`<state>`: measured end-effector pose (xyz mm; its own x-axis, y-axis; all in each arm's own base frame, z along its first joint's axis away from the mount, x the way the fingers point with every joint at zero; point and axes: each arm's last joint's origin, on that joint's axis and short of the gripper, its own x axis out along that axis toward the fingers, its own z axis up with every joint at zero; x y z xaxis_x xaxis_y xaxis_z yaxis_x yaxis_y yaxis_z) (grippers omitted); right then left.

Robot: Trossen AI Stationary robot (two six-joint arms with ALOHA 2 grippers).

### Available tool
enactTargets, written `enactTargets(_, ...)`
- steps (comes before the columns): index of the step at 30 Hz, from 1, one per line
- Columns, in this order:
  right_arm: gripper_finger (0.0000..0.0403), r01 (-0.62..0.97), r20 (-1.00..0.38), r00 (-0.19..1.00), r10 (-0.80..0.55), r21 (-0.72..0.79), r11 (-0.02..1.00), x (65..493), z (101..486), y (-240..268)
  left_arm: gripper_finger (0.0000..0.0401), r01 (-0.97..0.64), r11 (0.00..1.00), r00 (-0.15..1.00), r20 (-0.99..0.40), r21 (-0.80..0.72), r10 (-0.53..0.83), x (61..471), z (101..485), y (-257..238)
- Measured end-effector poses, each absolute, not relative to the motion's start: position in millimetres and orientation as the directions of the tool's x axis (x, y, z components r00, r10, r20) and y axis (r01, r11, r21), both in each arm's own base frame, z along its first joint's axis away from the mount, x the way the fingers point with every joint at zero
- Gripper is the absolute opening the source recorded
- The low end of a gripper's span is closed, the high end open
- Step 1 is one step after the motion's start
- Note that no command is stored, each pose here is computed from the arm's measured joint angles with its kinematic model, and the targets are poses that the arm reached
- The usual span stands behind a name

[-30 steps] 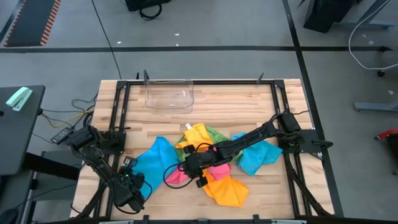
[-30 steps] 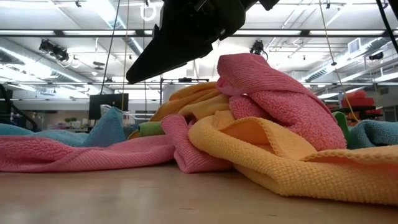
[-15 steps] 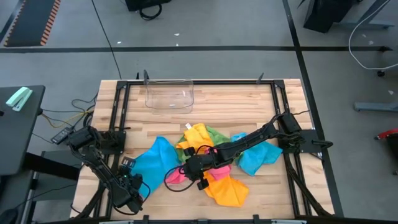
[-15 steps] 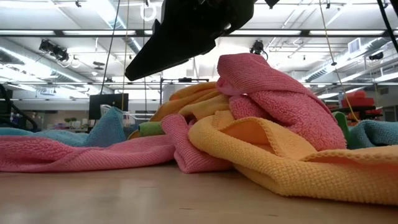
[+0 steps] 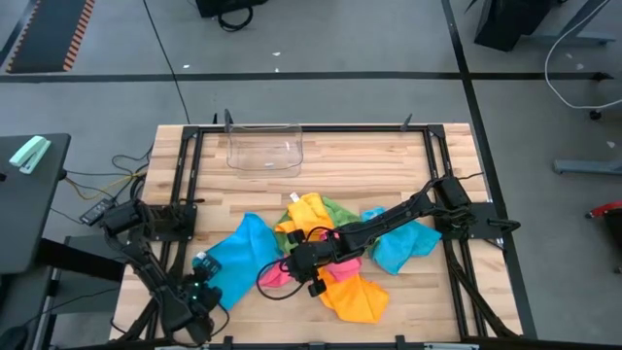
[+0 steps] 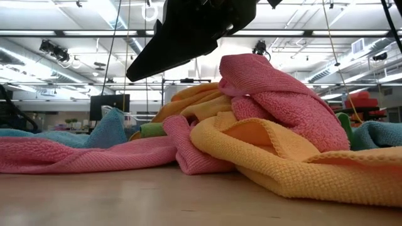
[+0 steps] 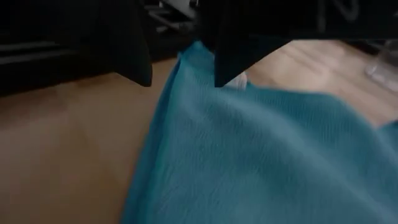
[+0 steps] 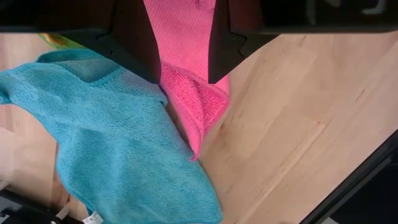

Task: Fold microfiber towels
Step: Fold the left blue microfiber towel

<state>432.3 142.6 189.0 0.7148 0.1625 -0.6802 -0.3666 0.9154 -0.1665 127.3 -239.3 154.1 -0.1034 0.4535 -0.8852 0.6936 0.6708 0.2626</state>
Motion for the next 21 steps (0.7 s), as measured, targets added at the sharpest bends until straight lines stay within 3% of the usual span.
enactTargets(9, 0.0143, -0.368, -0.689, 0.707, 0.16, -0.166, 0.915, 432, 188, 142, 0.0159, 0.655, 0.728, 0.005, -0.966, 0.2, 0.26, 150, 146, -252)
enactTargets(16, 0.0143, -0.377, -0.73, 0.668, 0.147, -0.161, 0.912, 428, 184, 141, 0.0132, 0.537, 0.81, -0.049, -0.95, 0.234, 0.307, 170, 148, -232)
enactTargets(21, 0.0143, -0.394, -0.741, 0.65, 0.17, -0.137, 0.909, 426, 183, 142, 0.011, 0.513, 0.843, -0.05, -0.975, 0.161, 0.216, 183, 146, -232)
